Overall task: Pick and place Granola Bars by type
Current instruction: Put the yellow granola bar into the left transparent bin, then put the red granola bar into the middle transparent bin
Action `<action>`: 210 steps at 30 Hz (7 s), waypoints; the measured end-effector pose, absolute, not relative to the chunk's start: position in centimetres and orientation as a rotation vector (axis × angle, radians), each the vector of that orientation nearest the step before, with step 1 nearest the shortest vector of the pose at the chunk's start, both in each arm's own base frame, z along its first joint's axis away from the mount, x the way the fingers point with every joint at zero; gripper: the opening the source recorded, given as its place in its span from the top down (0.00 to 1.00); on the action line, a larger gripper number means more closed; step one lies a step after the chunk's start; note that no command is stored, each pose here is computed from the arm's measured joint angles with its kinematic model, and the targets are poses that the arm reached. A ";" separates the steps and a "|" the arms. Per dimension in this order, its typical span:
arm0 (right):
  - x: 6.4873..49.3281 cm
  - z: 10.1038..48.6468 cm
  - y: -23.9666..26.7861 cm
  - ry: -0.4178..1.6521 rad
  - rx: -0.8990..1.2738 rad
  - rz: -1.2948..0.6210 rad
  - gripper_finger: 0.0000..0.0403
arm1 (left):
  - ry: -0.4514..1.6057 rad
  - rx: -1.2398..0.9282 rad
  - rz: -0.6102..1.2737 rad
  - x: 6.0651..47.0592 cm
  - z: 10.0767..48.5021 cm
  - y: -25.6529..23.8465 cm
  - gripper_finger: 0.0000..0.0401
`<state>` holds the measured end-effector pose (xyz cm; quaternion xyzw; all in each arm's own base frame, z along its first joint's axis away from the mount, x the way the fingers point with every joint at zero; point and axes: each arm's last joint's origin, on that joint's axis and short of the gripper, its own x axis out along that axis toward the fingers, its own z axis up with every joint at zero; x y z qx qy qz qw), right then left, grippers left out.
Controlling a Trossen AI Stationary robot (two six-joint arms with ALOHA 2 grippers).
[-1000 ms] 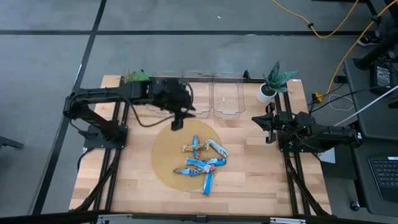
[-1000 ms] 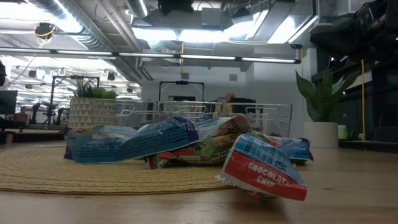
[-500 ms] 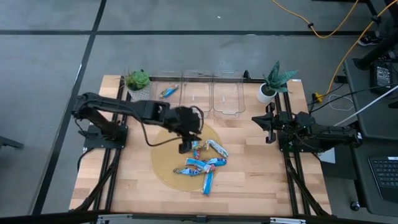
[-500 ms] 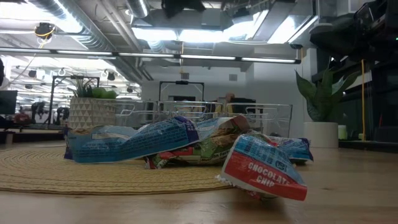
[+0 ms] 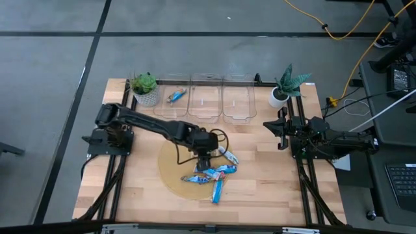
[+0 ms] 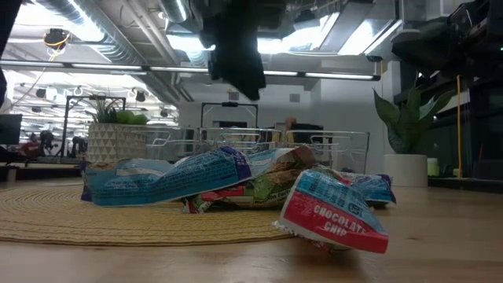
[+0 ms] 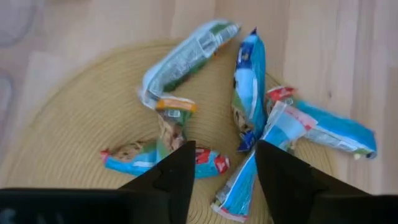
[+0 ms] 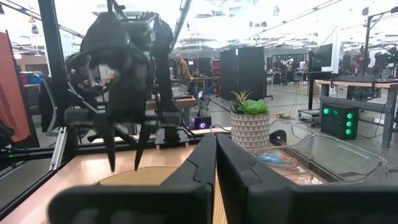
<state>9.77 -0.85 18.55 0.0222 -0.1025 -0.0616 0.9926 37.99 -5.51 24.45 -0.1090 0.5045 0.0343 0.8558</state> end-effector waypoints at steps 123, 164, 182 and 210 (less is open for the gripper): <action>9.8 18.5 -0.8 -0.204 0.043 -0.124 0.96 | 0.962 -0.082 0.706 29.9 41.0 6.2 0.97; 9.8 18.5 -0.8 -0.206 0.069 -0.121 0.96 | 1.307 -0.405 0.851 25.9 25.2 16.1 0.96; 9.8 18.5 -0.8 -0.205 0.069 -0.121 0.96 | 1.341 -0.510 0.822 24.8 20.4 15.3 0.90; 9.8 18.5 -0.8 -0.206 0.072 -0.121 0.96 | 0.930 -0.390 0.638 27.0 31.5 10.6 0.72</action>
